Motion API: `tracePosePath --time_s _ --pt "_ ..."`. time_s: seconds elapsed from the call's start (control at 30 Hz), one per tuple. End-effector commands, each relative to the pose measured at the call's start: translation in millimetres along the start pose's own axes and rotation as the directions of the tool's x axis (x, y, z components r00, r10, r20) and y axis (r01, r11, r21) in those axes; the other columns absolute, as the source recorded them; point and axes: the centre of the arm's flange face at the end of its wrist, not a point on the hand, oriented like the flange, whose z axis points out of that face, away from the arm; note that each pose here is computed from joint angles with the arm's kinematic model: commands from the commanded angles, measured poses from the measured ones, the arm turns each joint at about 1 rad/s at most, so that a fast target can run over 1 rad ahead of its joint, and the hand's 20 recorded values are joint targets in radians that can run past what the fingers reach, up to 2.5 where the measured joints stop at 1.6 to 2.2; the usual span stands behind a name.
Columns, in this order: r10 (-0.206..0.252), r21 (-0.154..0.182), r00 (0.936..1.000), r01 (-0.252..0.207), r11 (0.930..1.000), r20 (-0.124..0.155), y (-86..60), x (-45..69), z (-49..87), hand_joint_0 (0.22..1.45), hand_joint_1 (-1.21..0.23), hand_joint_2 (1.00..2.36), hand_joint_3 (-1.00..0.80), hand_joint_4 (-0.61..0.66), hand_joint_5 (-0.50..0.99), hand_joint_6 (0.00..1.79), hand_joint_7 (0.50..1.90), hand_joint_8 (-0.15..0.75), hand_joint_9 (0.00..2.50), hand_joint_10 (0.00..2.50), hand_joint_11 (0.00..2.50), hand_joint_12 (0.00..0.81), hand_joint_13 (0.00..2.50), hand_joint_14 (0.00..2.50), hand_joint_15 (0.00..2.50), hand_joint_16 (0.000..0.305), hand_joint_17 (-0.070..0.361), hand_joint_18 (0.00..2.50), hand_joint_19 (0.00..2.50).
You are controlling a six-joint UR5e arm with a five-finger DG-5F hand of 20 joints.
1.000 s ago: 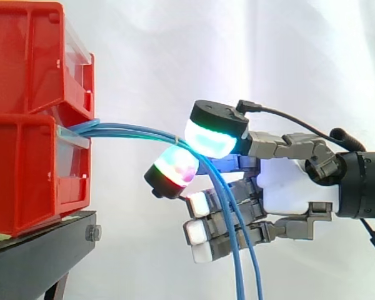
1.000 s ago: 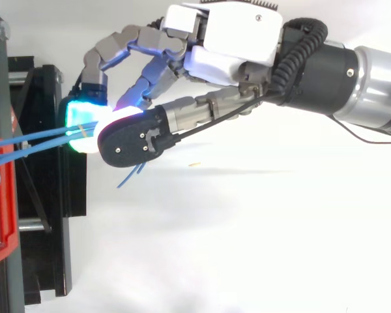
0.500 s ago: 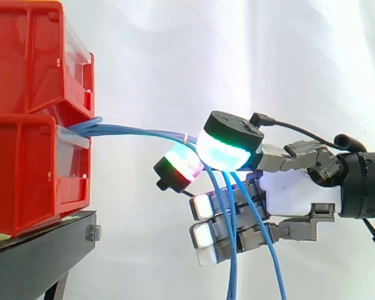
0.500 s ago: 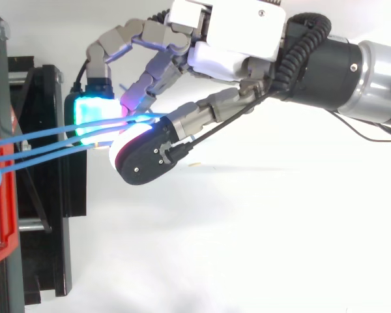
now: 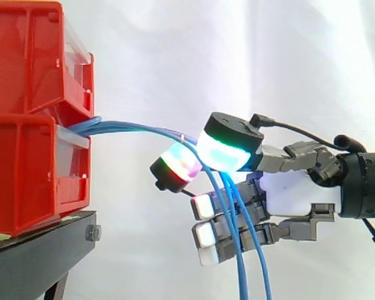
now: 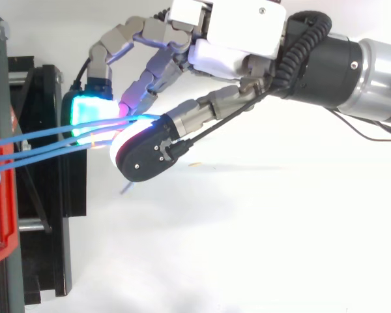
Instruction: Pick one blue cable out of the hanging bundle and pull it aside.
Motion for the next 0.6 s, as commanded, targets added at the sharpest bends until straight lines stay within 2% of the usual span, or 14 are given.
tracePosePath --time_s 0.0,0.2,0.57 --pt "0.0 -0.001 1.0 0.0 1.0 0.0 0.4 -0.2 0.2 0.58 -0.75 1.0 -0.5 -0.08 -0.11 0.93 0.83 0.243 1.05 0.02 0.55 0.271 0.96 0.02 0.57 0.042 0.094 0.72 0.47" --pt "0.0 -0.001 1.0 0.0 1.0 0.002 0.4 -1.4 0.3 0.52 -0.67 1.0 -0.5 -0.04 -0.11 0.91 0.87 0.256 1.06 0.02 0.55 0.283 0.96 0.02 0.56 0.045 0.101 0.73 0.47" --pt "-0.001 0.002 1.0 0.001 1.0 0.0 -0.5 -0.3 -0.3 0.5 -0.6 1.0 -0.5 -0.01 -0.11 0.88 0.87 0.265 1.07 0.02 0.53 0.294 0.97 0.02 0.55 0.047 0.106 0.74 0.47"
